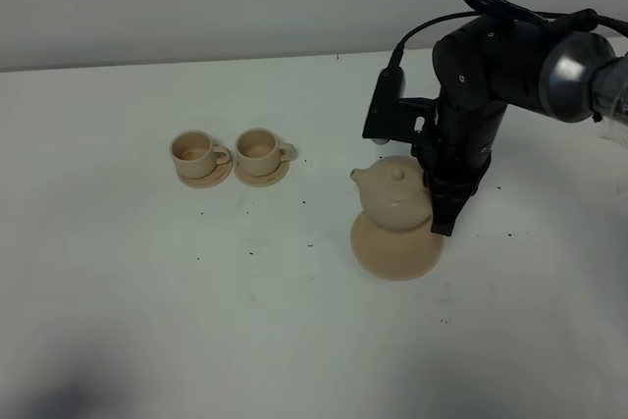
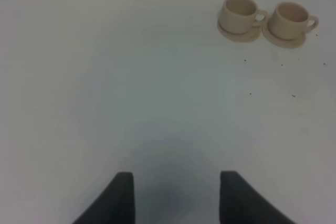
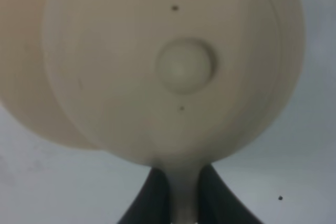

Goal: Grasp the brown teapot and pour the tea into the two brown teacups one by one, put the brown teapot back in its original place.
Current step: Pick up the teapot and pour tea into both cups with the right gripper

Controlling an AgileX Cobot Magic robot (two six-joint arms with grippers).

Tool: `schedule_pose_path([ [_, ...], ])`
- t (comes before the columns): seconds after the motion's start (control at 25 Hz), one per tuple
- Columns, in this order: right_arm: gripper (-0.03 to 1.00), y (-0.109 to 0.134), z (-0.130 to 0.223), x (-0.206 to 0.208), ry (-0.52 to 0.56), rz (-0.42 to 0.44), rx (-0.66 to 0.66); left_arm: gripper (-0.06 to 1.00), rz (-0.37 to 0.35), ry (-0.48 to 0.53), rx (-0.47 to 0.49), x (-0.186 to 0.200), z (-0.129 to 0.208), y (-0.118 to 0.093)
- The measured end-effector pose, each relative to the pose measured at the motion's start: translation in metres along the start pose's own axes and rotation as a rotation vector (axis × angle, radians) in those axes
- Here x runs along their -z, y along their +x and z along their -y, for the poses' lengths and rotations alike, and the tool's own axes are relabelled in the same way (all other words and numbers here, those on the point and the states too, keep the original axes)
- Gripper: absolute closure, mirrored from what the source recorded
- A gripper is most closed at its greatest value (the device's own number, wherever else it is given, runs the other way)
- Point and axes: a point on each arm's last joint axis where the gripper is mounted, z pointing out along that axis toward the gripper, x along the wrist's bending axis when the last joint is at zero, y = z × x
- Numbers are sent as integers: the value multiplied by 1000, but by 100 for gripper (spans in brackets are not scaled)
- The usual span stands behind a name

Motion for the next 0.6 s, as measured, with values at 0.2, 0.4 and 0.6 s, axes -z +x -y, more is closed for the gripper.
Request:
schedule_pose_path([
  [0.2,86,-9,-7,11,-38,36,-62,55,0,0,0,0,0,0],
  [0.4,86,-20,-18,23,-86,82,-96,55,0,0,0,0,0,0],
  [0.6,86,-31,-34,22,-86,113,-105,55,0,0,0,0,0,0],
])
